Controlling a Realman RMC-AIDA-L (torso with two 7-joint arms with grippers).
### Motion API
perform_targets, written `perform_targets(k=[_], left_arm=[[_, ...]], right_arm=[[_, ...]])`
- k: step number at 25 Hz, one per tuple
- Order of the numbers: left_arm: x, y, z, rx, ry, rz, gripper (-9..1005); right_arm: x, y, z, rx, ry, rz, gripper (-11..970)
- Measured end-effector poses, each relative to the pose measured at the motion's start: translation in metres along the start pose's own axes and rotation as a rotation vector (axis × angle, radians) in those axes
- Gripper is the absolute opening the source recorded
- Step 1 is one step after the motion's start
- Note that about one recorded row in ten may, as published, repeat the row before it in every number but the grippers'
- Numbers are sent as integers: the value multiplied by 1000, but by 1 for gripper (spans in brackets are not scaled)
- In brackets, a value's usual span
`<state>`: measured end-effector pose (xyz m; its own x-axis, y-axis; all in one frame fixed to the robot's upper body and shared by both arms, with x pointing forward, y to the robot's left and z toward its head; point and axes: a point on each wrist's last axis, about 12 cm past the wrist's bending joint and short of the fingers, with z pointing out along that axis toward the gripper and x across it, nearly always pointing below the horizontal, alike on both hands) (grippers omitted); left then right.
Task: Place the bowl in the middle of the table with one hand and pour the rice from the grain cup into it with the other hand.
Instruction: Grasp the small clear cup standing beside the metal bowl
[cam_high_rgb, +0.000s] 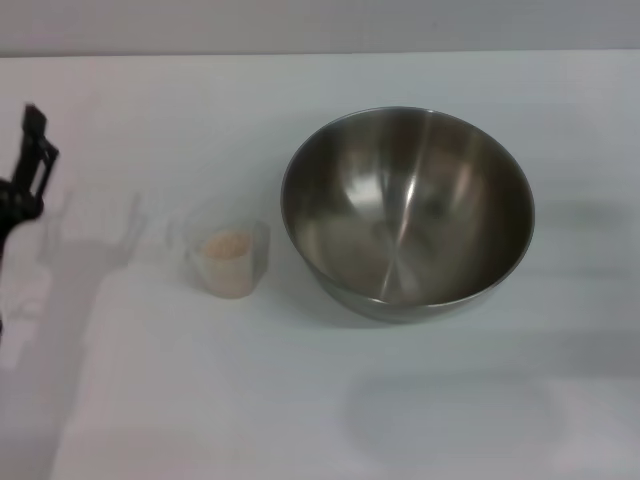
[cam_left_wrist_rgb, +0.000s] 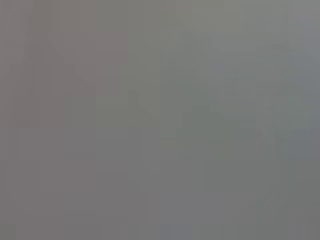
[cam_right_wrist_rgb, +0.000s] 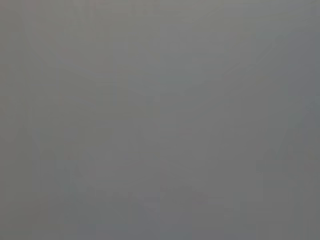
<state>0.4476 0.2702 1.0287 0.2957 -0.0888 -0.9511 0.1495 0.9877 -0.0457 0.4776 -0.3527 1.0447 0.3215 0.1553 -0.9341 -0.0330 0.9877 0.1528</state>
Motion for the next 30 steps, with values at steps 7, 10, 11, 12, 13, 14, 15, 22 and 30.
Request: perform_targets(k=[7, 10, 11, 12, 13, 14, 15, 22, 30], left_arm=[[9, -16, -35, 96, 103, 88, 824], [15, -23, -45, 125, 169, 101, 824], [15, -23, -45, 125, 169, 101, 824], [19, -24, -46, 129, 204, 96, 824], [19, -24, -46, 129, 204, 96, 823], [22, -25, -47, 130, 227, 94, 823], [24, -26, -47, 130, 244, 90, 823], [31, -30, -44, 142, 310, 82, 823], [35, -36, -41, 165, 344, 76, 822]], right_arm=[[4, -5, 14, 62, 32, -58, 429], [4, -5, 21, 58, 27, -61, 430], [4, -5, 21, 58, 27, -61, 430], [4, -5, 23, 57, 30, -61, 430], [4, -5, 23, 57, 30, -61, 430], [4, -5, 24, 58, 32, -62, 430], [4, -5, 24, 59, 31, -61, 430], [3, -5, 27, 63, 27, -60, 430], [4, -5, 29, 64, 32, -57, 431]])
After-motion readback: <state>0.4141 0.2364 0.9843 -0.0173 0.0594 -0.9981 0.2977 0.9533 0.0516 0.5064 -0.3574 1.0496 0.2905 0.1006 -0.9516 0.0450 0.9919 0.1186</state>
